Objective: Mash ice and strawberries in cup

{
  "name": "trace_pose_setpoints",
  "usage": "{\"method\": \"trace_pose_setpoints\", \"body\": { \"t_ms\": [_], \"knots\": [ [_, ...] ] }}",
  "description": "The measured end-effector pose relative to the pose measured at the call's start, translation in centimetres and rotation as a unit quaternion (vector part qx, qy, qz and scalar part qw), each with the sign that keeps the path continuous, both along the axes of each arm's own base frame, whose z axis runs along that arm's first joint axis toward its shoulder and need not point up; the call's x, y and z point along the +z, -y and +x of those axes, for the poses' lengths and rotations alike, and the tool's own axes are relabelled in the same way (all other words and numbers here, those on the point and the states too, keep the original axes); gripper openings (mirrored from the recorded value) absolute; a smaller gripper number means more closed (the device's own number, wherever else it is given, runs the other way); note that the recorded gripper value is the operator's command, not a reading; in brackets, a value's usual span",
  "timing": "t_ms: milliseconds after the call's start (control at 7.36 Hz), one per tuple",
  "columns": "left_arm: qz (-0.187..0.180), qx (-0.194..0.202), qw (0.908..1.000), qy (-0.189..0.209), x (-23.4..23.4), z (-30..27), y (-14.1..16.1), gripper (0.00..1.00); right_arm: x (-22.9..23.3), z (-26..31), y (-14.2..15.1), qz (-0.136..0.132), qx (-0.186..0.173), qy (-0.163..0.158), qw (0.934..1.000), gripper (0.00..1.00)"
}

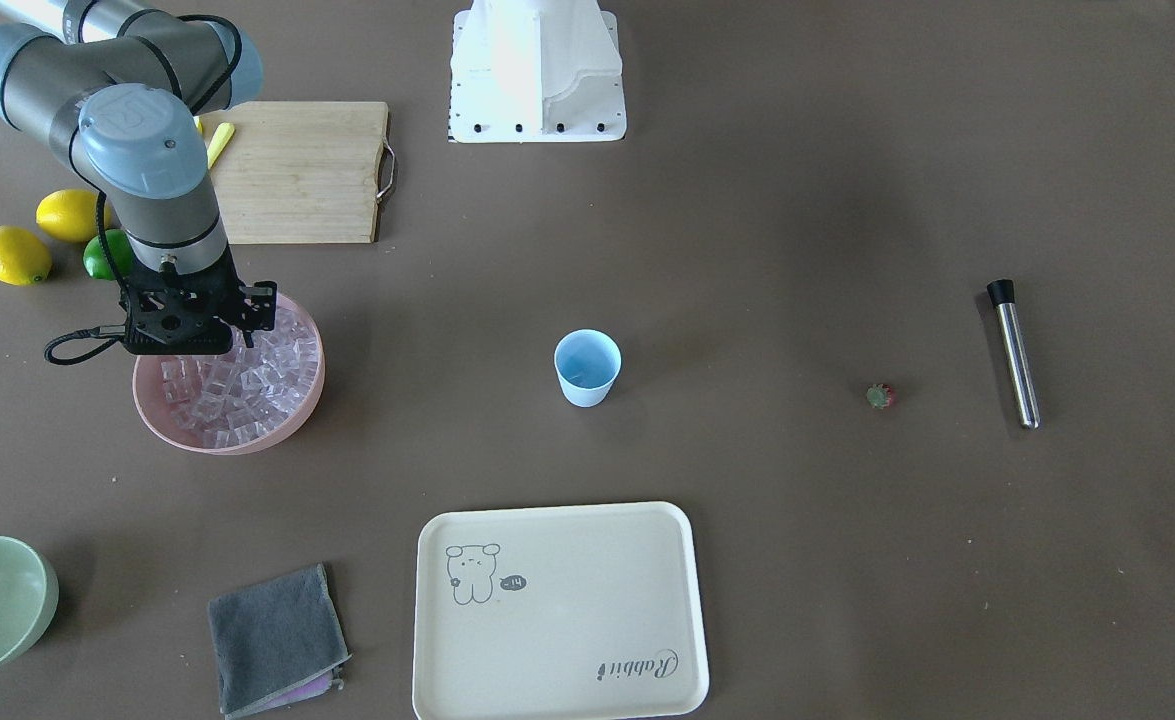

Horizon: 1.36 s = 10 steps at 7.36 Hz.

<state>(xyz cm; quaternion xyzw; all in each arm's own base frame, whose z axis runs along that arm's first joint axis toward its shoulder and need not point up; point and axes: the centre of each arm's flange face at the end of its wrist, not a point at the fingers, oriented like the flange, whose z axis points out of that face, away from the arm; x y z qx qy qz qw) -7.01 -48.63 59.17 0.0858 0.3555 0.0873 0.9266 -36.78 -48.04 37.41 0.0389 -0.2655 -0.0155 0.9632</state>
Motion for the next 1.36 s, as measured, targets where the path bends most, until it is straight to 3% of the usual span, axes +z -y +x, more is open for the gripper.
{"method": "trace_pose_setpoints", "body": {
  "t_ms": [679,951,1358],
  "knots": [
    [0.002,-0.001,1.0000,0.000,-0.3,0.0,-0.1,0.98,-0.8,-1.1,1.0,-0.036,0.058,0.005,0.9977,0.71],
    [0.002,-0.001,1.0000,0.000,-0.3,0.0,-0.1,0.98,-0.5,-1.5,1.2,-0.038,0.058,0.002,0.9976,0.70],
    [-0.001,0.000,1.0000,0.000,0.1,0.0,-0.1,0.99,0.3,-1.6,1.4,-0.038,0.053,-0.008,0.9979,0.62]
  ]
}}
